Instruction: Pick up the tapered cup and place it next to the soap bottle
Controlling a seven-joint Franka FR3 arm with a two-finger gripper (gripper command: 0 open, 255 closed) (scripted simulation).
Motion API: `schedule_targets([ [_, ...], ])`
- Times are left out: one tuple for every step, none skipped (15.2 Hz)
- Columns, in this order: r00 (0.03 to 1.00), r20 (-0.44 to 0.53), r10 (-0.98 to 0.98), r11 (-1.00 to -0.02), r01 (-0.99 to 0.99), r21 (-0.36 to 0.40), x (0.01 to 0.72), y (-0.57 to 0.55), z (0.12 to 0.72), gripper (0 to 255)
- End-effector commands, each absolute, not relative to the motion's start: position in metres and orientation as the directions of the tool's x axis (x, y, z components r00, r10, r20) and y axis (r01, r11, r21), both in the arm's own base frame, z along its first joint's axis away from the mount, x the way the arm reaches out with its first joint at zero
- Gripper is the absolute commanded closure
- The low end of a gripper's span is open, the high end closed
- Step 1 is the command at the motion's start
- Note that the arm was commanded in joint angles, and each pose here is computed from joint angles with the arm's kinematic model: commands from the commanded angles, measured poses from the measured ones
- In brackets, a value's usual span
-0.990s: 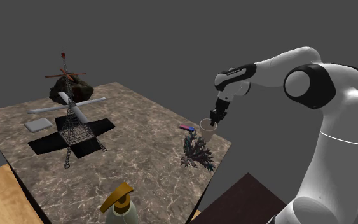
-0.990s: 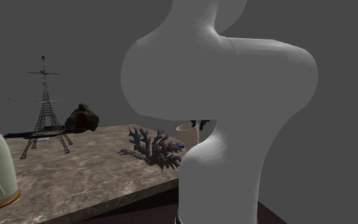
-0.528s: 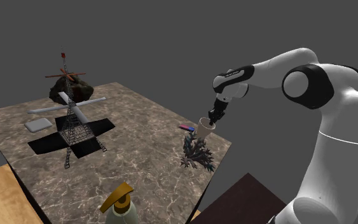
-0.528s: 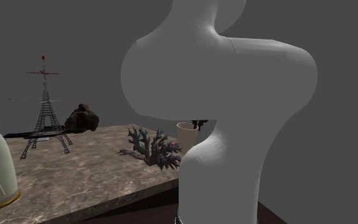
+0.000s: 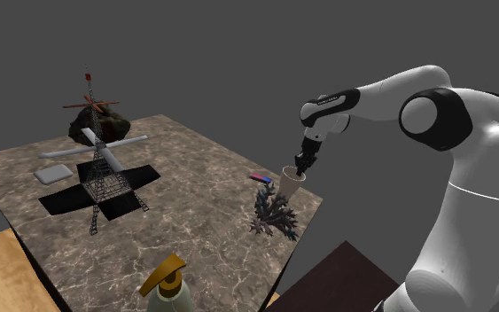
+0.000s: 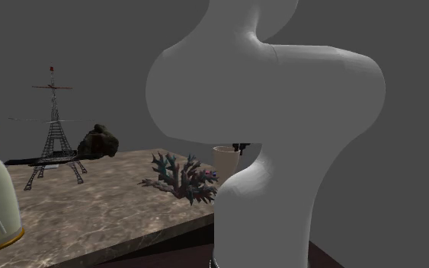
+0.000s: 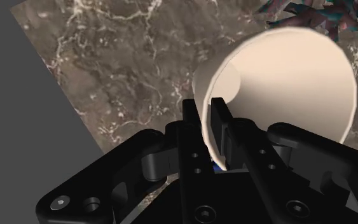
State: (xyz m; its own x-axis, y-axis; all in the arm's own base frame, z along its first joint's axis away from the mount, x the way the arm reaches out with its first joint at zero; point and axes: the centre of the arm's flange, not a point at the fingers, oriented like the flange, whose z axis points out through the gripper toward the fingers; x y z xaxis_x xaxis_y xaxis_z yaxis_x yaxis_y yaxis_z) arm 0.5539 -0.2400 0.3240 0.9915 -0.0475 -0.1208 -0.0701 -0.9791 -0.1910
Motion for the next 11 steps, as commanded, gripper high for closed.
schedule_targets([
  [0.999, -0.034, -0.019, -0.990, -0.024, -0.141, 0.559, -0.260, 0.336, 255],
  [0.999, -0.034, -0.019, -0.990, -0.024, -0.141, 0.559, -0.260, 0.341, 255],
  [0.999, -0.034, -0.019, -0.990, -0.024, -0.141, 0.559, -0.260, 0.346, 255],
  [0.999, -0.034, -0.019, -0.990, -0.024, -0.141, 0.559, -0.260, 0.352, 255],
  [0.999, -0.034, -0.019, -0.990, -0.024, -0.141, 0.559, -0.260, 0.357, 255],
  [0.999, -0.034, -0.019, -0.990, -0.024, -0.141, 0.559, -0.260, 0.362, 255],
  [0.999, -0.034, -0.019, -0.990, -0.024, -0.141, 0.559, -0.260, 0.368, 255],
  [0.999, -0.034, -0.019, -0.990, -0.024, -0.141, 0.559, -0.260, 0.373, 255],
  [0.999, -0.034, -0.019, -0.990, -0.024, -0.141, 0.559, -0.260, 0.378, 255],
  [0.999, -0.034, -0.019, -0.990, -0.024, -0.141, 0.559, -0.260, 0.383, 255],
  [0.999, -0.034, -0.019, -0.990, -0.024, -0.141, 0.559, -0.260, 0.389, 255],
])
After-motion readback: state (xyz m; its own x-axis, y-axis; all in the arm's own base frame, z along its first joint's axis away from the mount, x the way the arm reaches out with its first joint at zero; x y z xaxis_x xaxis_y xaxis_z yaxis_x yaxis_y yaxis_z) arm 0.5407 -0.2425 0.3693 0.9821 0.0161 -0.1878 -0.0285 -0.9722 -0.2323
